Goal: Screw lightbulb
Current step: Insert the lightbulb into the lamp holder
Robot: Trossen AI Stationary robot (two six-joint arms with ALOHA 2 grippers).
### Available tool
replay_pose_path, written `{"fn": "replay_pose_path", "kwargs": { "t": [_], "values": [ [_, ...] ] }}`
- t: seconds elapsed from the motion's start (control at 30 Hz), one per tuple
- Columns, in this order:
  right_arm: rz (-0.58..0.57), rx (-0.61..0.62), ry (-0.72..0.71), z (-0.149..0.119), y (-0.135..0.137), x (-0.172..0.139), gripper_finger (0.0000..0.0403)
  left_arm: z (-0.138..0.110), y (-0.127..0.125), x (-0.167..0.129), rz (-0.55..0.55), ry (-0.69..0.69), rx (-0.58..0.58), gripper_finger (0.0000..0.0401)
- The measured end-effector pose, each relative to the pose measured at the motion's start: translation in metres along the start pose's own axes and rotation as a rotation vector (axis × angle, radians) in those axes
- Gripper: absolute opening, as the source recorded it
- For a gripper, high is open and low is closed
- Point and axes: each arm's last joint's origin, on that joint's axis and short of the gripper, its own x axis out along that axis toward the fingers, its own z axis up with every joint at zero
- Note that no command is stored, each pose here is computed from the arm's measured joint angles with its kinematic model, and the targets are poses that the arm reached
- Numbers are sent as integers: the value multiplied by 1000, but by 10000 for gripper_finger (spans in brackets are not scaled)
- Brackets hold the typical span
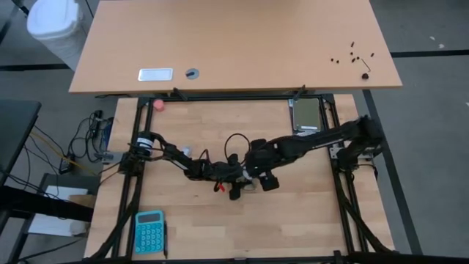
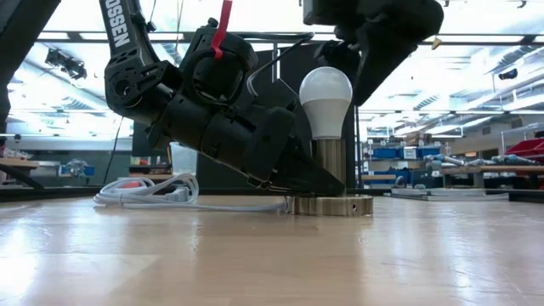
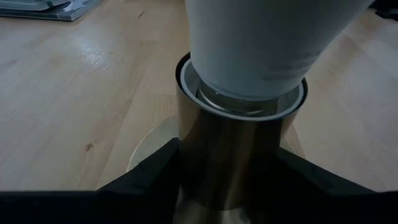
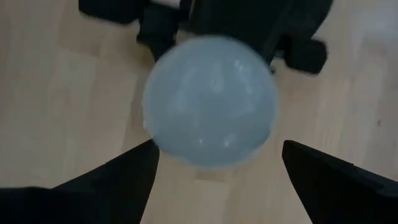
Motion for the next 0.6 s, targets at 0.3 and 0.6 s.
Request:
{"fn": "replay_pose_path", "kwargs": {
  "t": [0.3,0.6],
  "values": [
    [5,-114,10,21,4,-3,352,0,0,0,1,0,-2,213],
    [27,-125,69,27,7,16,352,0,0,0,-1,3,-16,213]
  ]
}}
